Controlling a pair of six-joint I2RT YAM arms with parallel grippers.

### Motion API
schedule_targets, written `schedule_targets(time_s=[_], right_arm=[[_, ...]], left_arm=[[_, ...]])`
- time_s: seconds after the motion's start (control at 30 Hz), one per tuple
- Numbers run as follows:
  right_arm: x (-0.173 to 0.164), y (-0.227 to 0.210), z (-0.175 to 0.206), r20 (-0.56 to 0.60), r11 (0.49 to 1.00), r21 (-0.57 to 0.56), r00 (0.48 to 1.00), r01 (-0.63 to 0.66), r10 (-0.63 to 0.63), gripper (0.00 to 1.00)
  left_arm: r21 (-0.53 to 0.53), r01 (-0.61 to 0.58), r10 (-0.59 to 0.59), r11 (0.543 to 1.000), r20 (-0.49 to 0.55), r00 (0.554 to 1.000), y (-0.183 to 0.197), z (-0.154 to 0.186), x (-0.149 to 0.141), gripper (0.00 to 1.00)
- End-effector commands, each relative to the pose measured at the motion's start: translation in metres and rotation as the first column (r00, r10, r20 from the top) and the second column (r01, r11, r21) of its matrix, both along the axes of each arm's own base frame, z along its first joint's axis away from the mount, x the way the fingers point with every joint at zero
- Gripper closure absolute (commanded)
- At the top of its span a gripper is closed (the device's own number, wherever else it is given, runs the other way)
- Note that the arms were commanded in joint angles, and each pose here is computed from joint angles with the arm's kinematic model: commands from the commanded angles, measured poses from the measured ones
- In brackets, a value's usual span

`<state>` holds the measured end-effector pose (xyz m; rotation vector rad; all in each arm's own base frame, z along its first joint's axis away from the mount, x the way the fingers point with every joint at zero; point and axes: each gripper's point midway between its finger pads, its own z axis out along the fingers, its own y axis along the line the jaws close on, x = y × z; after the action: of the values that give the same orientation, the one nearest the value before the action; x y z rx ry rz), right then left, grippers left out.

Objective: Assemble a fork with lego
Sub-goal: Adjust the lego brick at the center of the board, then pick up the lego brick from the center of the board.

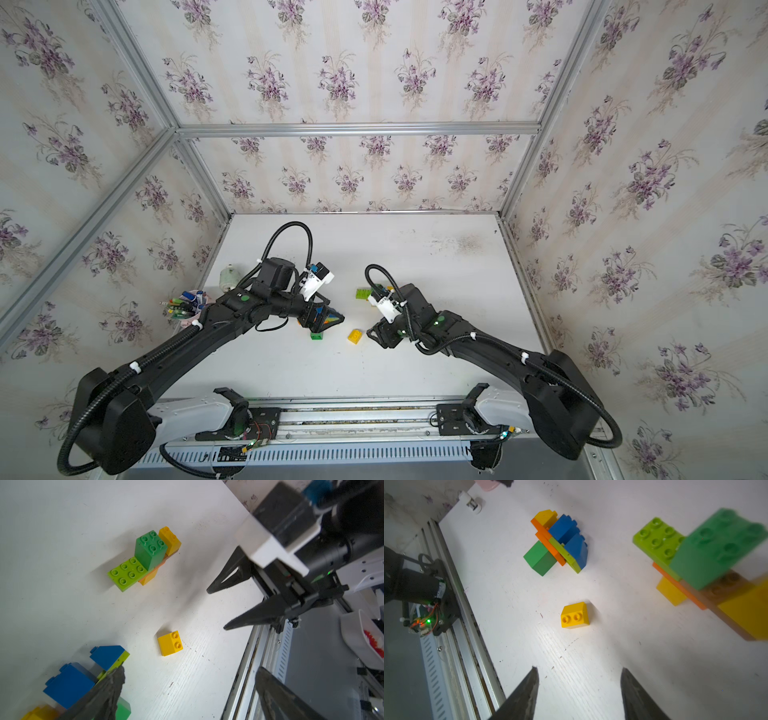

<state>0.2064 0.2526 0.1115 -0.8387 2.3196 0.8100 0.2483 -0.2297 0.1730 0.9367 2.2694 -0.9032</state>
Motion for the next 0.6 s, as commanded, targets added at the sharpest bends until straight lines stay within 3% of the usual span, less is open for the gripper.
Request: schedule_targets(time_s=[0.0, 0.17, 0.4, 0.57], right_arm=[[-0.001, -0.015, 0.01, -0.095, 0.991, 0.082, 0.991, 0.104, -0.096, 0.36], [0.017, -0.049, 0.025, -0.133, 0.953, 0.14, 0.959, 0.269, -0.251, 0.31], [0.018, -0.059, 0.022, -0.167, 0.941, 0.148, 0.945, 0.305, -0.28, 0.29], [0.023, -0.064, 0.021, -0.166, 0.933, 0.142, 0.937, 0.33, -0.306, 0.28]], left_arm=[[0.092, 0.18, -0.185, 0.979, 0.042, 0.982, 0.001, -0.008, -0.011, 0.02], [0.24, 0.301, -0.317, 0.923, 0.031, 0.948, 0.001, -0.044, -0.006, 0.1], [0.464, 0.46, -0.553, 0.757, 0.08, 0.829, -0.005, -0.083, -0.004, 0.14], [0.511, 0.521, -0.645, 0.683, 0.088, 0.759, -0.01, -0.093, 0.003, 0.21]])
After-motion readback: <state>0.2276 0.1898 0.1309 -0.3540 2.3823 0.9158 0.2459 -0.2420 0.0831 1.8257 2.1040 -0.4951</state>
